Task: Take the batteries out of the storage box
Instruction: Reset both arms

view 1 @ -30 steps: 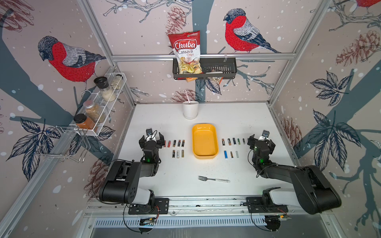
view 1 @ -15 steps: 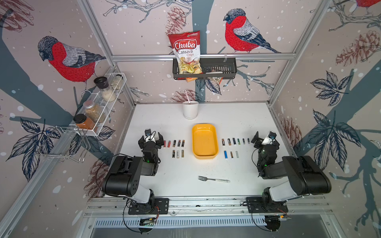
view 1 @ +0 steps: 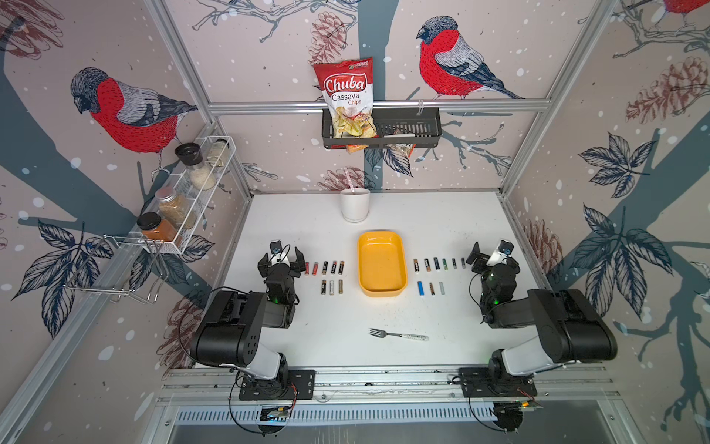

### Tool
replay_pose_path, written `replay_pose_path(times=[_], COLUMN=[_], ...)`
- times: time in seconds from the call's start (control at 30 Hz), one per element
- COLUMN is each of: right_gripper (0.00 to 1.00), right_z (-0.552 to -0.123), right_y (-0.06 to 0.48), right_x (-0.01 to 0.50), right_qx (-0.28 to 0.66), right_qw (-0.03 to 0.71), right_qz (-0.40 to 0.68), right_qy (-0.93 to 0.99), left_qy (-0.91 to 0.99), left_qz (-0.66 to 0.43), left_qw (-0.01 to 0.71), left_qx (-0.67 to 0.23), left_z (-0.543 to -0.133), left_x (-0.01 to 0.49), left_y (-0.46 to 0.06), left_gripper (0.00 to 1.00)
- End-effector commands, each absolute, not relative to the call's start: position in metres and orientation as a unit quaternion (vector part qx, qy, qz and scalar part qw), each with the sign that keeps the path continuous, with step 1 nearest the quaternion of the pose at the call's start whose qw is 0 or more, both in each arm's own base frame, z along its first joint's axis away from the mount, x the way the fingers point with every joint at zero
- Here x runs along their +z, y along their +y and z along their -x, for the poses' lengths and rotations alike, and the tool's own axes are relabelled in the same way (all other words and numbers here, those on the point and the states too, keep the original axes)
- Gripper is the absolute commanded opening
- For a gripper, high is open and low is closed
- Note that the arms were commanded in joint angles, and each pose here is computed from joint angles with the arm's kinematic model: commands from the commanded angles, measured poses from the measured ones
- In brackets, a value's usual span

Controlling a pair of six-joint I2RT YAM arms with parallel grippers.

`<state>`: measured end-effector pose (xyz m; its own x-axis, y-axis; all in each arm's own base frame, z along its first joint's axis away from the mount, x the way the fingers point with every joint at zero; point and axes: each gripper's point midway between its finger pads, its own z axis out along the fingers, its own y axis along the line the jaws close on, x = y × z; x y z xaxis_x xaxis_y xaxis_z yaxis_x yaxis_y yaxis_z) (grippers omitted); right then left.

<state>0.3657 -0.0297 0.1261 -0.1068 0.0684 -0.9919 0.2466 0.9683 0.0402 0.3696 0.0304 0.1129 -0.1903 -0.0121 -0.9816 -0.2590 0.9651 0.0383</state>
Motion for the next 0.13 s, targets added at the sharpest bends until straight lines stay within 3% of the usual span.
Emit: replay_pose_path(times=[0.0,0.1], right_gripper=[1.00,1.00], right_z=[-0.3714,-0.3707], right_y=[-0.0193,-0.0196], right_x=[0.1269,0.1268], right_qx=[-0.045,-0.038], right_qw=[0.661,0.660], right_qz=[-0.076,-0.074], right_qy=[0.745,0.747], left_qy=[0.748,0.748], left_qz=[0.093,0.093], left_qw=[0.650,0.651], left_qx=[0.091,0.090], left_z=[-0.3719,-0.3720], left_x=[0.1255,0.1260], left_y=[0.0302,0.0296], left_gripper=[0.99,0.99])
